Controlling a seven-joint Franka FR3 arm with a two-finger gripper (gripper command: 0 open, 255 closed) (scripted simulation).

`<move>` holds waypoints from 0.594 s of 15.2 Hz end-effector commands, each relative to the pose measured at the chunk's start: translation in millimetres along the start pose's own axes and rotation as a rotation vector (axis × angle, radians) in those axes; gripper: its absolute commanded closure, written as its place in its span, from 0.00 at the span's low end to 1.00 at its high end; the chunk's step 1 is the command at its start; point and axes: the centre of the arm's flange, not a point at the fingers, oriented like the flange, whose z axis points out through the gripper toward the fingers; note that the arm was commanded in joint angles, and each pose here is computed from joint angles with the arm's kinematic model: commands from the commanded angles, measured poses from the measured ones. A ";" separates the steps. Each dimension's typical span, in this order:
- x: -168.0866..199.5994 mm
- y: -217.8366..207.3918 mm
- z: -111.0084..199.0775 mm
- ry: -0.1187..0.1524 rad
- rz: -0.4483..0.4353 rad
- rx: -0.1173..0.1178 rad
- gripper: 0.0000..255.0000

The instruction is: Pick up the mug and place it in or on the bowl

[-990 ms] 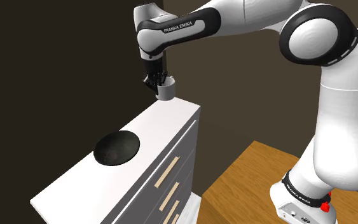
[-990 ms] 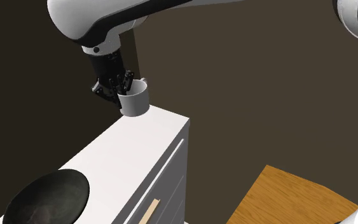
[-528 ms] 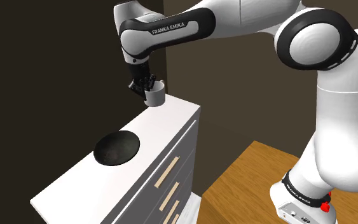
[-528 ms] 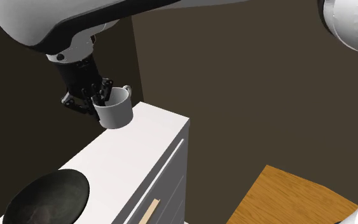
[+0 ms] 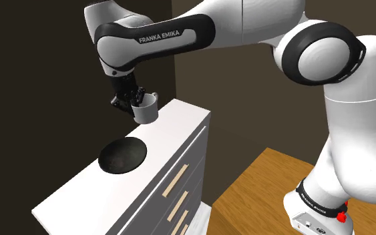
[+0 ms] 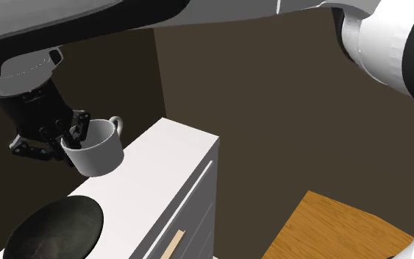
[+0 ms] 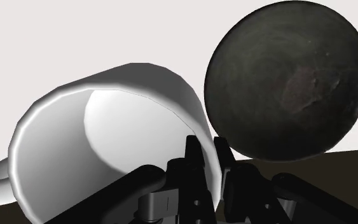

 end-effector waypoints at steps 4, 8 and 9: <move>-9.8 -68.2 -3.3 0.000 0.001 0.000 1.00; -17.2 -120.3 -7.5 0.000 0.001 0.000 1.00; -18.1 -126.7 -8.0 0.000 0.001 0.000 1.00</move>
